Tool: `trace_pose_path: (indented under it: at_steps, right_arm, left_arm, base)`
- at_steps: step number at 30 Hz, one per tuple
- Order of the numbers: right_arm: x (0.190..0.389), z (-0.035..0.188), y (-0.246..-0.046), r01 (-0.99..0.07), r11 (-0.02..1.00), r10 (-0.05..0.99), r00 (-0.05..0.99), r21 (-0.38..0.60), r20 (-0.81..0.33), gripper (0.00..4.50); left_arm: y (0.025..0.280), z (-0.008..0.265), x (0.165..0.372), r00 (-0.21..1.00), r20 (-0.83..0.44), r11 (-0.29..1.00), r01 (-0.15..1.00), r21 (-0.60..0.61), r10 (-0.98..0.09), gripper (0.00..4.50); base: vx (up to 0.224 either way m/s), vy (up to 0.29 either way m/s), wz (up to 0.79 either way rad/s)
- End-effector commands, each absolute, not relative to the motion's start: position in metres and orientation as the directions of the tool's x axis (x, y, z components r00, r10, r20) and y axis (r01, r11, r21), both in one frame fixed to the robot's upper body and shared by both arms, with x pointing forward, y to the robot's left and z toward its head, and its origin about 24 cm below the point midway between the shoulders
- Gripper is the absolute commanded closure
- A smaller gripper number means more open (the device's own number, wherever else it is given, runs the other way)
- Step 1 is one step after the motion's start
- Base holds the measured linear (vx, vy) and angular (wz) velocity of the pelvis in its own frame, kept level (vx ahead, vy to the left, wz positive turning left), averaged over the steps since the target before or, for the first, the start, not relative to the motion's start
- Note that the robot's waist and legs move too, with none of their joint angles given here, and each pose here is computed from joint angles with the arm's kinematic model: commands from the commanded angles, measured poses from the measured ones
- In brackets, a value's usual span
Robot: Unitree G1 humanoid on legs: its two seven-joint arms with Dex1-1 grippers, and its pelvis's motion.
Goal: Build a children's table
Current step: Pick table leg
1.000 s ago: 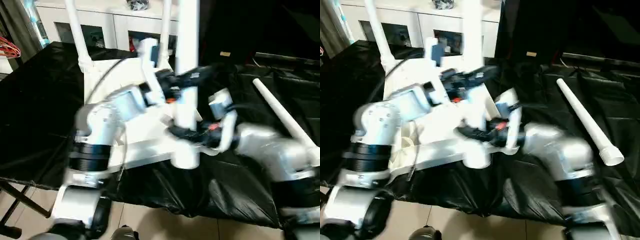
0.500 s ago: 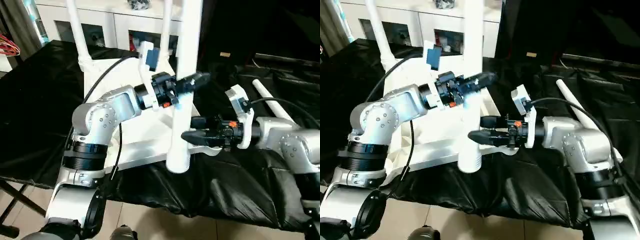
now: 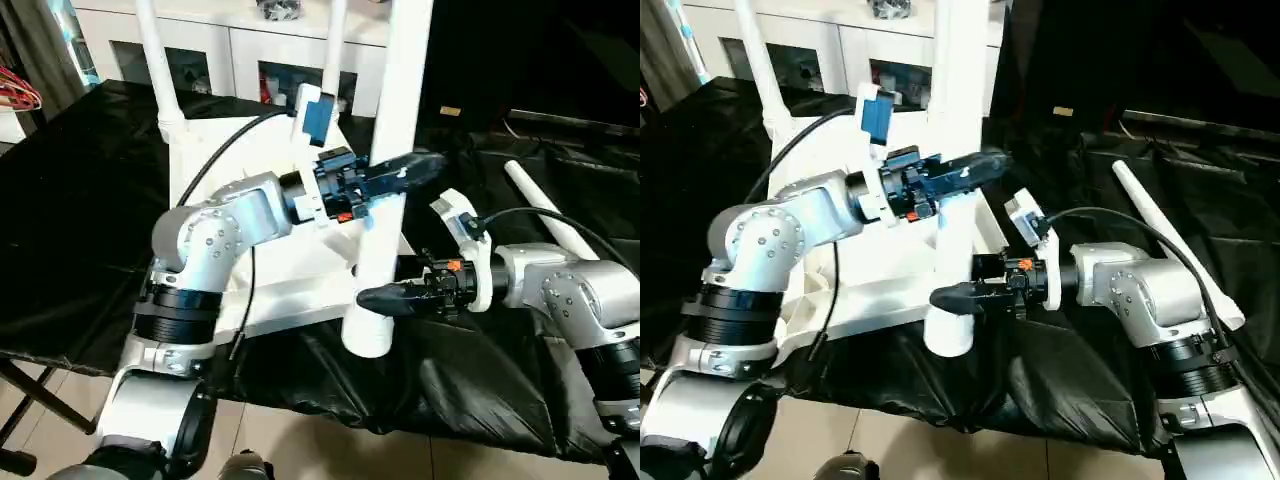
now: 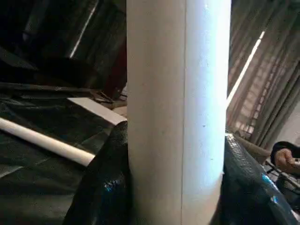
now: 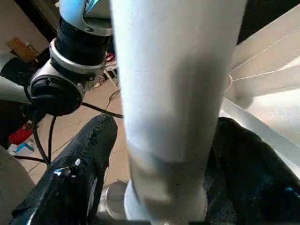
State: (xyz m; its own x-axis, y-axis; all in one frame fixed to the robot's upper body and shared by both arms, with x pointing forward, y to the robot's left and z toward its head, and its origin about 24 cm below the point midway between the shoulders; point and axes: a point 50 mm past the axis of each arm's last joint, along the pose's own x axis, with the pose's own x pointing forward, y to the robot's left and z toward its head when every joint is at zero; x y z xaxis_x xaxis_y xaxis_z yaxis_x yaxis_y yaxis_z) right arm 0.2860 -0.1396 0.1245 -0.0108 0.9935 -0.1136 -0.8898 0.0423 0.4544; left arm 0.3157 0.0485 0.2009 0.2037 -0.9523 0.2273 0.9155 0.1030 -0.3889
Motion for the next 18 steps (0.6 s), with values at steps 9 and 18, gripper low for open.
trace_pose_path:
  at_steps: [9,18]
  right_arm:
    - [0.2878,0.1261,-0.1333,-0.9,0.022,0.993,-0.031,0.436,-0.113,1.2]
    - [0.2869,0.1227,-0.1321,-0.893,0.011,0.992,-0.046,0.449,-0.116,1.85]
  left_arm:
    - [0.0409,0.2093,0.3109,0.161,0.247,0.061,0.927,-0.37,-0.955,2.71]
    - [0.0407,0.2103,0.3128,0.172,0.255,0.066,0.924,-0.378,-0.952,2.71]
  base:
    - [0.0,0.0,0.0]
    - [0.0,0.0,0.0]
